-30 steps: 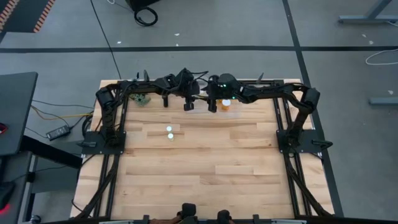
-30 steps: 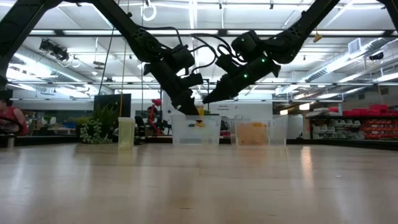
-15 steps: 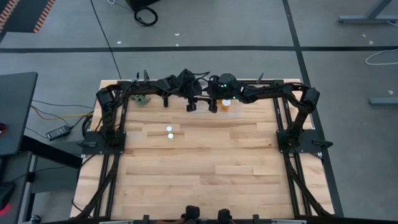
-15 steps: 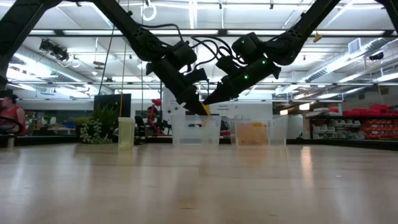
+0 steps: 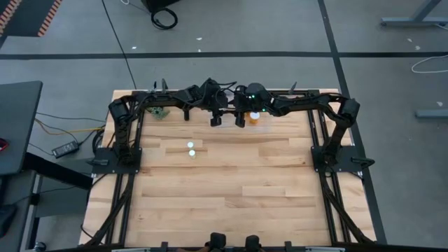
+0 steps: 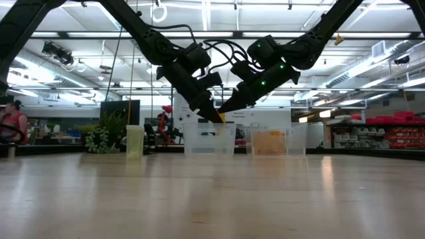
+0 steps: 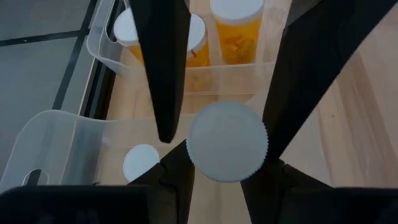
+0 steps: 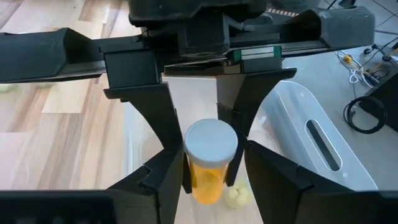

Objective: Pick and place medicine bottles into bin by pill shape (circle, oval)
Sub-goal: Put the small orange pill into the left transparent bin

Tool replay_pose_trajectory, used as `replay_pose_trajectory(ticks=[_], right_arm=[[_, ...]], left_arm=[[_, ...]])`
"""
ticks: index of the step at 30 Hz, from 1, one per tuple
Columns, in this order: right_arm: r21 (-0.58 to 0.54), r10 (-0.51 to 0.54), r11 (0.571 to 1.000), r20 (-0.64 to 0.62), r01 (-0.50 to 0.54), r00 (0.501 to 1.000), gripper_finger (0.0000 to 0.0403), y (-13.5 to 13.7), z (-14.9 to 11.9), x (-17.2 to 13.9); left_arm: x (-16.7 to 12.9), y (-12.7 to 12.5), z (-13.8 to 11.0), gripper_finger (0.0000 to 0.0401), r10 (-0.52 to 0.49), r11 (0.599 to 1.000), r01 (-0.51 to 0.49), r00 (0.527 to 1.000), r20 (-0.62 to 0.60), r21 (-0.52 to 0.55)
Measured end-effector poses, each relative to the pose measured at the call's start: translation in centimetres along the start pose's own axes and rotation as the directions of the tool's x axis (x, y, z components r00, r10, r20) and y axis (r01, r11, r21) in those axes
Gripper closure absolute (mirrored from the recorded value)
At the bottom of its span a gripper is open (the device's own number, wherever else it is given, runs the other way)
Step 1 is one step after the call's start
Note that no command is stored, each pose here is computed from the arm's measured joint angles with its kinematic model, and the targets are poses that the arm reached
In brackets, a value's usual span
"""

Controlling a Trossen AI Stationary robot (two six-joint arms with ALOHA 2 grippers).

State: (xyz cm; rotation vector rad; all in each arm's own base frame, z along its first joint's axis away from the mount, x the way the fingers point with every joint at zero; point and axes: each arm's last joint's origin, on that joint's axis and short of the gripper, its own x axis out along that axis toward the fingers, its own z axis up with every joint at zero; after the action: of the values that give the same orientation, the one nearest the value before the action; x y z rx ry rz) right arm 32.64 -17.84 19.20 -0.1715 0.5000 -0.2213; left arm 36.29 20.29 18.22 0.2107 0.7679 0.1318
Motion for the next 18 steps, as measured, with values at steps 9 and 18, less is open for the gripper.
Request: replay_pose_trajectory(ticks=[9, 18], right_arm=[[-0.012, 0.000, 1.000, 0.000, 0.000, 1.000, 0.0253, 0.00, 0.00, 0.01], [-0.012, -0.001, 1.000, 0.001, 0.001, 1.000, 0.0271, 0.00, 0.01, 0.01]], left_arm=[[0.00, 0.00, 0.01, 0.0281, 0.000, 1.000, 0.000, 1.000, 0.001, 0.002], [-0.01, 0.01, 0.02, 0.0274, 0.000, 1.000, 0.000, 1.000, 0.001, 0.003]])
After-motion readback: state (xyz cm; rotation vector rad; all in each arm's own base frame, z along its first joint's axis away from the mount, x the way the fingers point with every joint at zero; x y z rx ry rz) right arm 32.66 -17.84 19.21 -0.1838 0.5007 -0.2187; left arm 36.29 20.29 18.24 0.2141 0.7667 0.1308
